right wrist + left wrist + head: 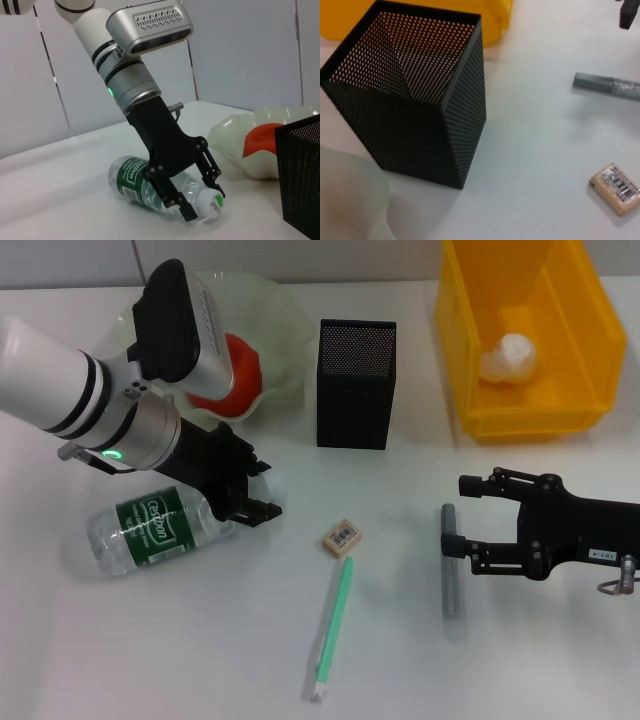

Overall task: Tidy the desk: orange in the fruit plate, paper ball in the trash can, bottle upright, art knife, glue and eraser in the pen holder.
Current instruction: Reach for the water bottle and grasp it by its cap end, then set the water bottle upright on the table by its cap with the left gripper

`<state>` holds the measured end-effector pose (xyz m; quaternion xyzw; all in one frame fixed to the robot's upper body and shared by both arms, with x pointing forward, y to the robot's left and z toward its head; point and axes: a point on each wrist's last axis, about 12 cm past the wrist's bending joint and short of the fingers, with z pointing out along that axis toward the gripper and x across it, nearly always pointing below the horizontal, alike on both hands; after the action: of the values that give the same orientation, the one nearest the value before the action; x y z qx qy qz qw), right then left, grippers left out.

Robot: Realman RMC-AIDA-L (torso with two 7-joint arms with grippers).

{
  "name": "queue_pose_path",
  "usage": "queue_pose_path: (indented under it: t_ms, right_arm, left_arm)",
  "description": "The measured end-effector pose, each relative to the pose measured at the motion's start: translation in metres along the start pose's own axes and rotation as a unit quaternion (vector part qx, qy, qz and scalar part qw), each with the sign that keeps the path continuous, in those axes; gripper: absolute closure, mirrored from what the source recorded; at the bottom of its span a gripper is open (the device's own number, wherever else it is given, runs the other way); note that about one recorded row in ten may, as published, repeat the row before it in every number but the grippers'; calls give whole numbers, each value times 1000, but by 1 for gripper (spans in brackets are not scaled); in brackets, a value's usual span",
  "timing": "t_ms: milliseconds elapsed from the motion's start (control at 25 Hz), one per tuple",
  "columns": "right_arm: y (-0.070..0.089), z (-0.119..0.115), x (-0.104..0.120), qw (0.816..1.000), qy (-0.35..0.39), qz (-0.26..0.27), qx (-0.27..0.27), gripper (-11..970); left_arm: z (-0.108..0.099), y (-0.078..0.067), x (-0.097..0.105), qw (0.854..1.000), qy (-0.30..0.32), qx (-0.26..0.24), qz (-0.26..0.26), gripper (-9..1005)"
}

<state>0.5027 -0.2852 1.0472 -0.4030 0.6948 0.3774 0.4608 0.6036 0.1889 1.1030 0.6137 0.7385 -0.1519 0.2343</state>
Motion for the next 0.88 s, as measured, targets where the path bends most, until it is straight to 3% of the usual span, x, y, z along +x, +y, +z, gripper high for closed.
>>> queue_pose_path:
  t_ms: [280, 480, 880]
  right_arm:
    - [-1, 0, -1, 1000, 0, -1, 0, 131]
    - [-1, -1, -1, 1000, 1, -2, 0, 131]
    - [0, -1, 0, 1000, -1, 0, -2, 131]
  left_arm:
    - [-2, 1, -3, 1000, 1, 0, 6, 464]
    - [-5, 1, -8, 1000, -11, -2, 8, 534]
    - [-34, -5, -13, 994, -107, -6, -11, 547]
